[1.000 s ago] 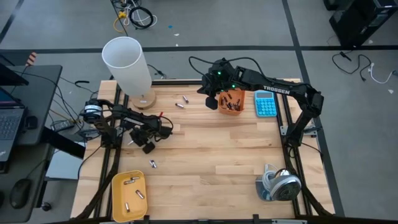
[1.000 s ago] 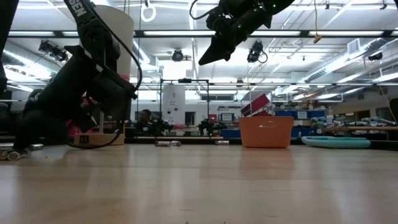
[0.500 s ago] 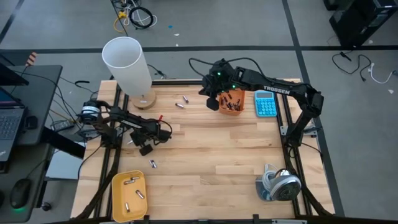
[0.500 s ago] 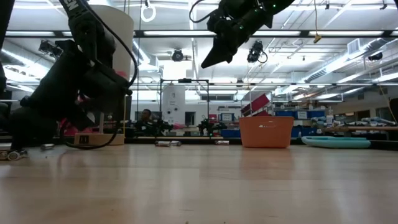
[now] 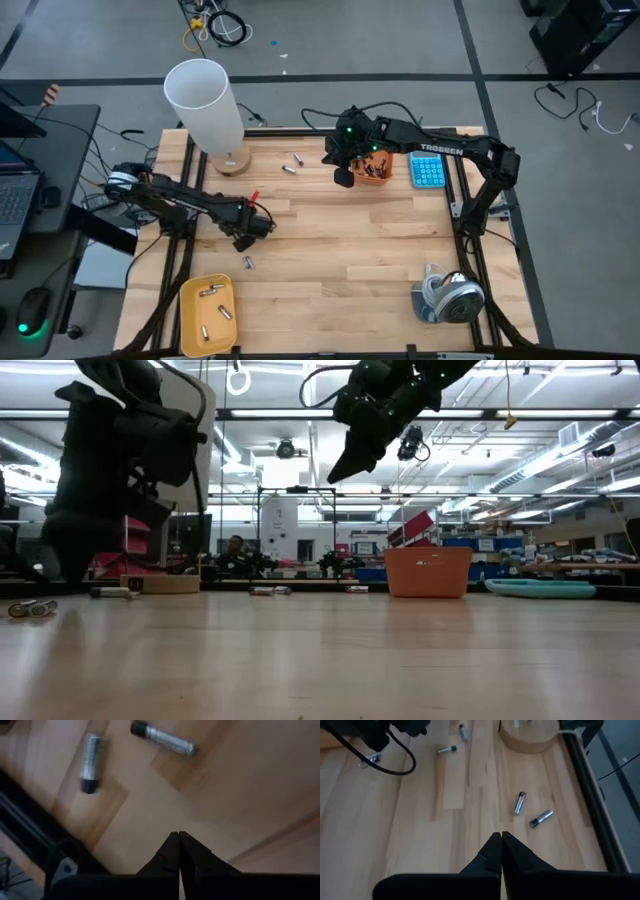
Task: Sort batteries
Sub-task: Put the silver battery into the yellow bin
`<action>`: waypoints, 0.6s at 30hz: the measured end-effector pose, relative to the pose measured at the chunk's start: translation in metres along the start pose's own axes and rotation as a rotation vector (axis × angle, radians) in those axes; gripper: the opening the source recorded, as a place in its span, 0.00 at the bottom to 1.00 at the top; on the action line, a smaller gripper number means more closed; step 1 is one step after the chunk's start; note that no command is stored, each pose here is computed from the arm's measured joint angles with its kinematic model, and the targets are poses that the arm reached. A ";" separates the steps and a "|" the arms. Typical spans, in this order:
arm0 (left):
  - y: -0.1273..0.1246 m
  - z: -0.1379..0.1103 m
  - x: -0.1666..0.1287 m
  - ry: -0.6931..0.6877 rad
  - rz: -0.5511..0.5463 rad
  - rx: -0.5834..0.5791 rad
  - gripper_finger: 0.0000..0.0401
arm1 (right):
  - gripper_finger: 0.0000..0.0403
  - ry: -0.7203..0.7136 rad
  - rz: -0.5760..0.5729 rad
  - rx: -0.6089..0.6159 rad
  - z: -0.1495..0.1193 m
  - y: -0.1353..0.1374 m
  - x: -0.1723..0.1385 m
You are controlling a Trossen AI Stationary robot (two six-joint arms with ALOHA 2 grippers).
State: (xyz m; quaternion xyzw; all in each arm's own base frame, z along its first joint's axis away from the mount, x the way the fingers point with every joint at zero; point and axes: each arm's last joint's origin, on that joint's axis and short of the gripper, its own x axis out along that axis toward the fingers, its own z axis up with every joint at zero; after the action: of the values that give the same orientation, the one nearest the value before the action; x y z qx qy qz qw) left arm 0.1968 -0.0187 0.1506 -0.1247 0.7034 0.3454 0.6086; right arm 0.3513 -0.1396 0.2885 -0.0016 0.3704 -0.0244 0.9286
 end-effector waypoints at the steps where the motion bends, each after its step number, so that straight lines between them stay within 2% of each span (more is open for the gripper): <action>1: -0.001 -0.001 -0.002 -0.015 -0.013 -0.001 0.00 | 0.00 0.006 0.002 0.001 -0.001 0.001 0.001; 4: -0.003 -0.003 -0.005 -0.029 -0.019 -0.008 0.00 | 0.00 0.013 0.004 0.002 -0.004 0.001 0.002; 10: -0.008 0.000 -0.020 -0.148 -0.042 -0.033 0.00 | 0.00 0.009 -0.006 0.021 -0.005 -0.004 0.002; 18: -0.004 0.004 -0.035 -0.290 0.041 -0.037 0.00 | 0.00 -0.086 -0.038 0.127 -0.017 -0.006 0.018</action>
State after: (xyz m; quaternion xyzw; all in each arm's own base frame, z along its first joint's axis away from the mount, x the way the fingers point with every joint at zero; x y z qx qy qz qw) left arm 0.2101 -0.0280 0.1820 -0.0701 0.6039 0.3852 0.6942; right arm 0.3521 -0.1463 0.2640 0.0494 0.3278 -0.0654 0.9412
